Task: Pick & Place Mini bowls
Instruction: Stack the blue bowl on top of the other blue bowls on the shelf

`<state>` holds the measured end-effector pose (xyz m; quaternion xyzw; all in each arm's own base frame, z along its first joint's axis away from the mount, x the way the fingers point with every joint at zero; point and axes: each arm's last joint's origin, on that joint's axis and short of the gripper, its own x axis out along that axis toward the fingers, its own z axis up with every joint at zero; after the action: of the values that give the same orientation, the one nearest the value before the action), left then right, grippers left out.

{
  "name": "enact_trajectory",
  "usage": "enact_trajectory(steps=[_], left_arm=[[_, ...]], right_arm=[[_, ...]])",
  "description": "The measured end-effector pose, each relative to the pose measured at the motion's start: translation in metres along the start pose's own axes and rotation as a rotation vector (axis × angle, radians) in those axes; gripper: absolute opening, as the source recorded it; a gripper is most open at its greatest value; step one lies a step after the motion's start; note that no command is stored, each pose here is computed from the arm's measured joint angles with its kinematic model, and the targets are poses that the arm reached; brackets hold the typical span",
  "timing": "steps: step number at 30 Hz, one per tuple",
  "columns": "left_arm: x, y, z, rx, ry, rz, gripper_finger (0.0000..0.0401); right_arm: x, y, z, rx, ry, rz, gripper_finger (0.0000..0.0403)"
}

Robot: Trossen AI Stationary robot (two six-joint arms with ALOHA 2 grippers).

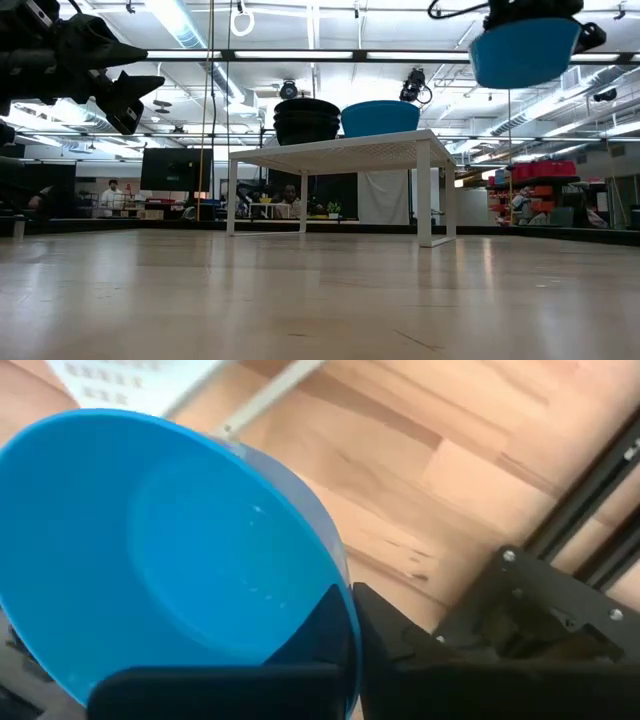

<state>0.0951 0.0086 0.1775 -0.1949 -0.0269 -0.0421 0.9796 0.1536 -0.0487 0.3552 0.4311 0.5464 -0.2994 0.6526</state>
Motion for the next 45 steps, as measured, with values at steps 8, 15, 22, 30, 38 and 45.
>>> enact_trajectory(steps=[8,15,22,30,38,45], left_arm=[[0.000,0.000,0.000,0.000,0.000,0.000,0.0181],[0.000,0.000,0.000,0.000,0.000,0.000,0.0181],[0.000,0.000,0.000,0.000,0.000,0.000,0.0181],[0.000,0.000,0.000,0.000,0.000,0.000,0.0181],[0.000,0.000,0.000,0.000,0.000,0.000,0.0181],[0.000,0.000,0.000,-0.001,0.000,0.000,0.0181]], right_arm=[[-0.018,0.002,0.003,0.009,-0.055,0.047,0.0005],[-0.014,0.005,0.007,0.016,-0.040,0.032,0.0005],[-0.004,0.018,0.024,-0.007,-0.001,-0.005,0.0005],[-0.005,0.046,0.056,-0.062,-0.002,-0.007,0.0005],[0.000,0.069,0.093,-0.067,0.007,0.002,0.0005],[0.006,0.089,0.125,-0.063,-0.003,0.018,0.0005]])
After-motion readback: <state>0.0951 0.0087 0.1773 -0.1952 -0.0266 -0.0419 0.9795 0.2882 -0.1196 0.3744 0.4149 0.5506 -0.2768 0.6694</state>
